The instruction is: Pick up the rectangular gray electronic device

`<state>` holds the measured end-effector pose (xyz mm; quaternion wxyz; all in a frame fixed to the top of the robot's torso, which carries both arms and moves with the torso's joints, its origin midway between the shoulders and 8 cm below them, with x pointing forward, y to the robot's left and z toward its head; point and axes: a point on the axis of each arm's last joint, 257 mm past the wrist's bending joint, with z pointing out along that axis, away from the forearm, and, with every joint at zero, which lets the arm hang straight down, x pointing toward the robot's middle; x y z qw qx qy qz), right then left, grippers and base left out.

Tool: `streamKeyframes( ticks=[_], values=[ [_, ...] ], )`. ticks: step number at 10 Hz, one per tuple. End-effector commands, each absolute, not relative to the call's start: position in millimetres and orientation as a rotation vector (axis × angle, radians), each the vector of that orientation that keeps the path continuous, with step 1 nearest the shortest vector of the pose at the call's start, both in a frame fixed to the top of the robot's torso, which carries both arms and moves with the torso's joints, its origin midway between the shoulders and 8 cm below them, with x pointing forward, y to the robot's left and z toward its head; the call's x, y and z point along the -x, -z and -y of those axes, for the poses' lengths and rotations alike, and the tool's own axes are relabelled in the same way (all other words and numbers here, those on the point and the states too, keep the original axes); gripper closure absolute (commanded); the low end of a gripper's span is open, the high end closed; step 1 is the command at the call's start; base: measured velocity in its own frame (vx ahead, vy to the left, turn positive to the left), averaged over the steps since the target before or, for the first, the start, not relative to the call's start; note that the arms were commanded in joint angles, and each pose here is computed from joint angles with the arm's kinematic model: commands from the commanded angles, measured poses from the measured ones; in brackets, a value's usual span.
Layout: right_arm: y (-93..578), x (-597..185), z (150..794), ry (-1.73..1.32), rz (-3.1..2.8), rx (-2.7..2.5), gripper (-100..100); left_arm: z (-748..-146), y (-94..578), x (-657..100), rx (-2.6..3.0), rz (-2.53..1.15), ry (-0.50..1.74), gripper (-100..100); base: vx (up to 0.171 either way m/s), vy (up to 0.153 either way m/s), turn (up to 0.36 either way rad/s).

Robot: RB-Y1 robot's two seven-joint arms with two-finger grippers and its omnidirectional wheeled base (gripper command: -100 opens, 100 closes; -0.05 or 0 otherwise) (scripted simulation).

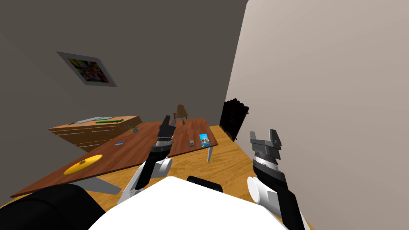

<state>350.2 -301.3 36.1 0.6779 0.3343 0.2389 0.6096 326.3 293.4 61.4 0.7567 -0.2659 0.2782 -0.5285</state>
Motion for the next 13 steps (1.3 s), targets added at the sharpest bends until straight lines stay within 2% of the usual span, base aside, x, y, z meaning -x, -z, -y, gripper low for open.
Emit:
streamKeyframes(
  ticks=[1, 8, 13],
  values=[
    [-36.1, -350.2, 301.3, -1.37, -0.537, -0.751, 0, -290.9, -56.7, -331.5, 0.571, -0.641, 1.151, -100, 0.0, 0.0, 0.0],
    [-36.1, -350.2, 301.3, -1.37, -0.537, -0.751, 0, -288.5, -0.9, -376.5, 0.596, -0.889, 1.113, -100, -0.001, -0.014, -0.014],
    [-36.1, -350.2, 301.3, -1.37, -0.537, -0.751, 0, -300.2, 68.2, -415.5, 0.659, -1.131, 1.032, -100, -0.001, -0.012, -0.048]
  ],
)
